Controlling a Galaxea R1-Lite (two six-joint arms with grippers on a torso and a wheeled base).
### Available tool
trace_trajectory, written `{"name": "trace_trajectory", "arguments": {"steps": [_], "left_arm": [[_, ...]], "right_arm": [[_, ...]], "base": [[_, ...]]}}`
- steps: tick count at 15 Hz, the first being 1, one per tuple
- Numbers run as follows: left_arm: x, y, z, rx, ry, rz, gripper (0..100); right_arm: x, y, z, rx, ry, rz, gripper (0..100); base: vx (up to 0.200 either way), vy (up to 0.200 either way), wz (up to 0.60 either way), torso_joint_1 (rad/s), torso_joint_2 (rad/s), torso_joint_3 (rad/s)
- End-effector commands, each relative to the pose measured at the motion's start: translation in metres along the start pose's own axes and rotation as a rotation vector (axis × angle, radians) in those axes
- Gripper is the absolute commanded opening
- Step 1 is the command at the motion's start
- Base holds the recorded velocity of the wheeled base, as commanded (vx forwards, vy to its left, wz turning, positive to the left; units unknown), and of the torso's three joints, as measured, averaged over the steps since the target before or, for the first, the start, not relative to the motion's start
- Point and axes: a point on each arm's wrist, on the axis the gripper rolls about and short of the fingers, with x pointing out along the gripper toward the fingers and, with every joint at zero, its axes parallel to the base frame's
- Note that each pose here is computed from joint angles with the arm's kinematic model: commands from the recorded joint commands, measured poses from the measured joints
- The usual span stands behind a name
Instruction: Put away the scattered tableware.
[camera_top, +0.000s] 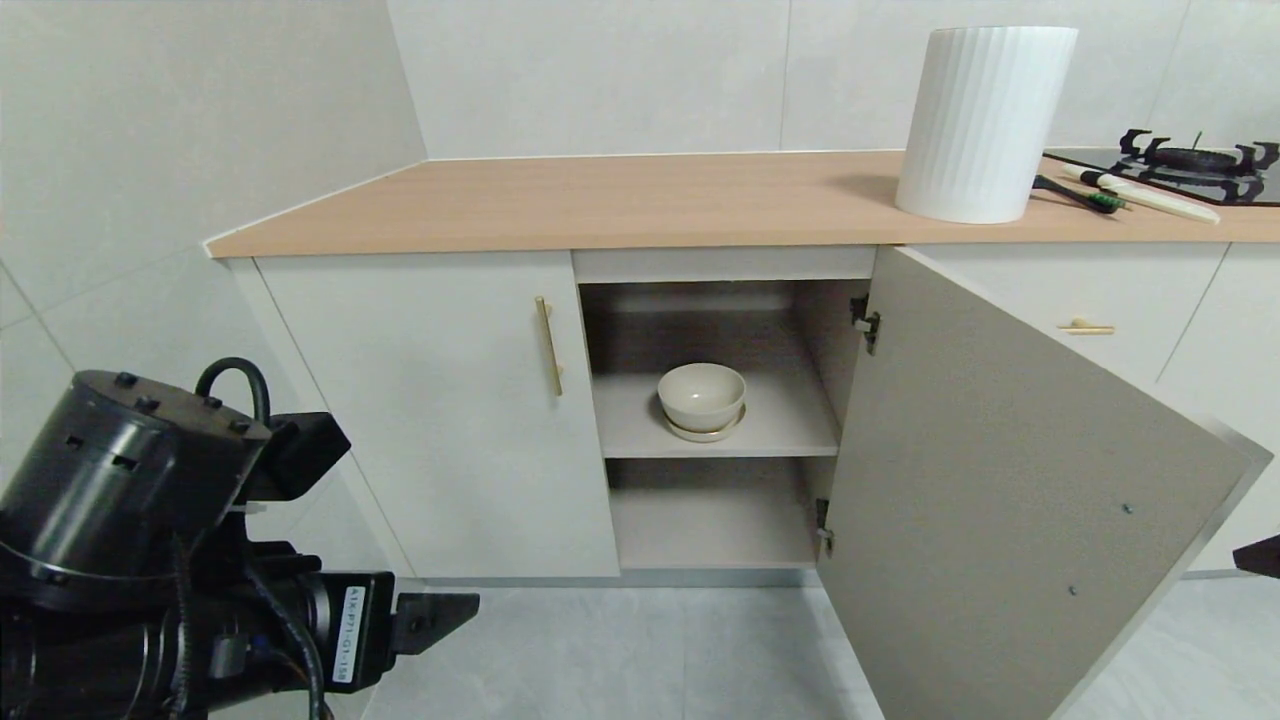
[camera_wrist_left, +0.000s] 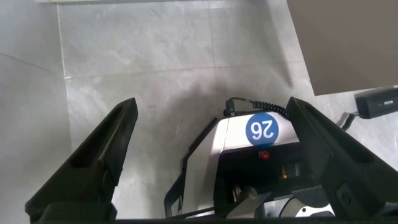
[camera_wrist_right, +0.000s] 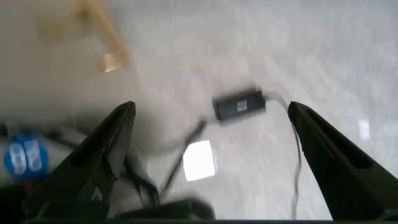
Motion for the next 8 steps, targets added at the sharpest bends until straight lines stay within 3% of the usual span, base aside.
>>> {"name": "trace_trajectory", "arguments": {"steps": [1,8], "left_arm": [[0.0,0.0,0.0,-0.001,-0.001,0.0,100],[-0.001,0.0,0.0,-0.002,-0.002,0.0,100]], "right_arm": [[0.018,0.001,0.004,0.019,0.019,-0.023,100],[0.048,0.006,0.012,0.048,0.009,-0.029,100]], "base": [[0.0,0.0,0.0,0.0,0.0,0.0],[0.0,0.0,0.0,0.0,0.0,0.0]]}}
